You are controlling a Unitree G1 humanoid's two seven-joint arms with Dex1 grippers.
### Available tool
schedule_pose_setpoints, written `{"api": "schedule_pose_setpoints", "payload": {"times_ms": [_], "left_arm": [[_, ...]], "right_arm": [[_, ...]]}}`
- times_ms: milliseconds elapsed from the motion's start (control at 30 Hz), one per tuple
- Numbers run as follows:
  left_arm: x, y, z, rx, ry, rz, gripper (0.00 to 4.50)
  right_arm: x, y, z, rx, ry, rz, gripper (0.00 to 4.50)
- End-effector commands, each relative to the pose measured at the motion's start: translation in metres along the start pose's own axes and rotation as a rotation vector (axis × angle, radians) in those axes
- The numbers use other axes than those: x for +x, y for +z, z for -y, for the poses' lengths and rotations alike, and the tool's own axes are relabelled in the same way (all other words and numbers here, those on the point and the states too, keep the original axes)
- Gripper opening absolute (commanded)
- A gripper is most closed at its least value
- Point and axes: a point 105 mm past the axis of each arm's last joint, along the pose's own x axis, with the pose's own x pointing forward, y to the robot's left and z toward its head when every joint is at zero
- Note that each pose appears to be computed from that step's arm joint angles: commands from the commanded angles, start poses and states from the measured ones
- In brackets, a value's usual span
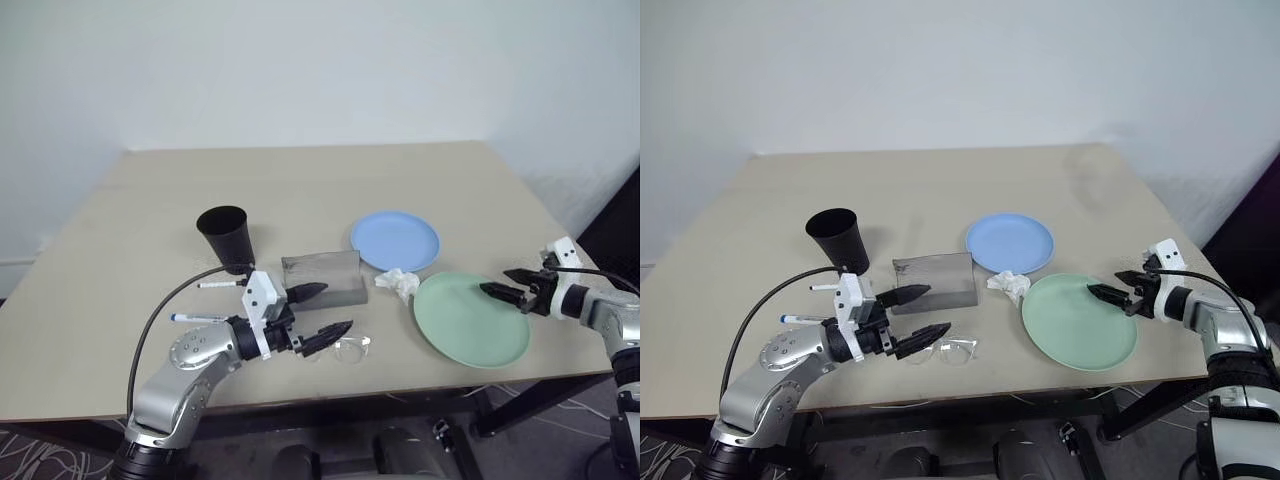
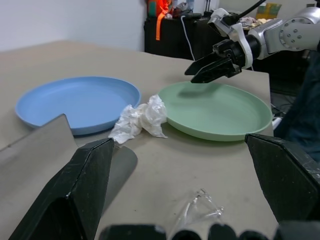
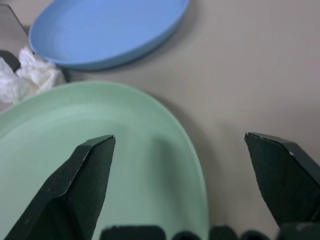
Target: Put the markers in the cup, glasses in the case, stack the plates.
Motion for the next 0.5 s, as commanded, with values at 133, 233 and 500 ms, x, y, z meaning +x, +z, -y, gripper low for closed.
{"api": "schedule_pose_setpoints", "payload": {"times_ms": [133,233,500], "left_arm": [[0.005,0.014,0.007,0.042,-0.057,0.030,4.46],[0.006,0.013,0.007,0.043,-0.065,0.025,4.46],[0.008,0.010,0.009,0.040,-0.081,0.009,4.50]], "right_arm": [[-0.014,0.013,0.007,0.066,0.019,0.027,4.50],[-0.013,0.009,0.008,0.094,0.022,0.013,4.50],[-0.008,-0.002,0.005,0.154,0.053,-0.034,4.11]]}}
